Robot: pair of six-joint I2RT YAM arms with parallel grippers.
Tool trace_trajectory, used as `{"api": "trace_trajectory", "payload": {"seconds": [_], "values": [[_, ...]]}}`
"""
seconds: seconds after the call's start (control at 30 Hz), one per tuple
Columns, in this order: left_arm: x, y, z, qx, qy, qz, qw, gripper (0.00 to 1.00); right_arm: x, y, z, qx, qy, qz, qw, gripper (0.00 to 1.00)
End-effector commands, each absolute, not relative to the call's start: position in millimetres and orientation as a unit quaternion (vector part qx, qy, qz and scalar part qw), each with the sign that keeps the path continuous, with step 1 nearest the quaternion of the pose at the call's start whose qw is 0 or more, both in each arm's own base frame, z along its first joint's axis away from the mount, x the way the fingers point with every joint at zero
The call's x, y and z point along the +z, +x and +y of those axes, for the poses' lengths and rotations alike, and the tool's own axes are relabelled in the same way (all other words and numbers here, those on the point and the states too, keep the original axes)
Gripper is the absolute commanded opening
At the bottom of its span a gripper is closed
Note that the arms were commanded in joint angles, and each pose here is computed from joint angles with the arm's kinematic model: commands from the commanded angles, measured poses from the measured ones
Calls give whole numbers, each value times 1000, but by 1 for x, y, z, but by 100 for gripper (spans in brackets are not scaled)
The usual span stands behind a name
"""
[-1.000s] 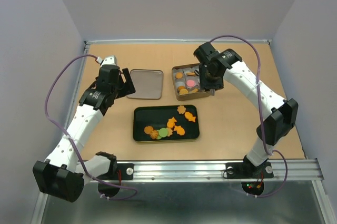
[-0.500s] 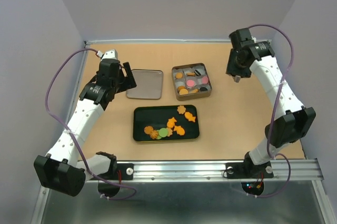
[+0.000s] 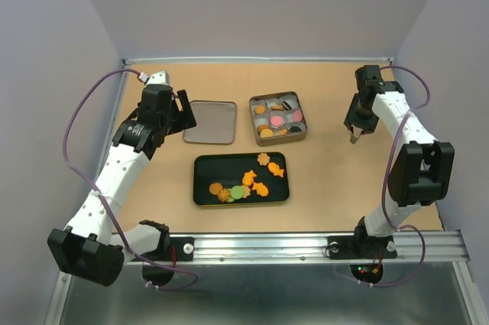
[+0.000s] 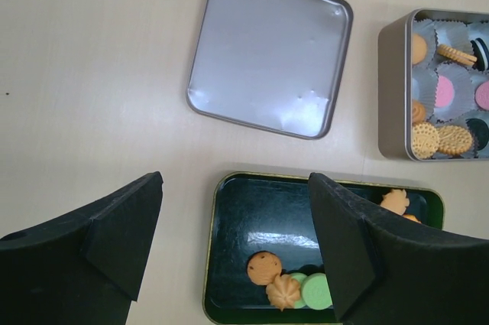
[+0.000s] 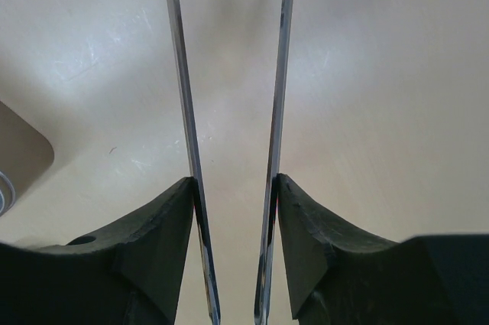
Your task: Pack the cookies
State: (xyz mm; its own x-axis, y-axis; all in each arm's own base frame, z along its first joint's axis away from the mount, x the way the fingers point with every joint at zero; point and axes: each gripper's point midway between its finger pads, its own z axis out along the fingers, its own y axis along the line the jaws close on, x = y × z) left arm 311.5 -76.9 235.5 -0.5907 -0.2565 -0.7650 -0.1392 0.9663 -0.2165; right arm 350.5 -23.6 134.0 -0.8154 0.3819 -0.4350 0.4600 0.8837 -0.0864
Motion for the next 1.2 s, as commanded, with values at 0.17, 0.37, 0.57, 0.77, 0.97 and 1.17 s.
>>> {"api": "trace_trajectory", "payload": {"seconds": [0.17,0.37,0.57,0.77,0.97,1.17], "values": [[254,304,-73,-74,-124,877,459,88,77,334,5,-16,240,953,184,52],[255,309,-75,-73,-125,877,457,88,39,310,3,-34,240,960,139,57],[255,315,-75,-67,-125,878,457,88,30,305,-8,-63,241,960,131,78],[255,324,-73,-55,-128,878,458,88,32,307,-8,-62,239,960,133,84],[261,337,-63,-33,-137,873,466,88,72,324,-12,-59,239,952,181,100],[254,356,-36,6,-163,874,457,88,137,343,8,9,237,943,232,100]]}}
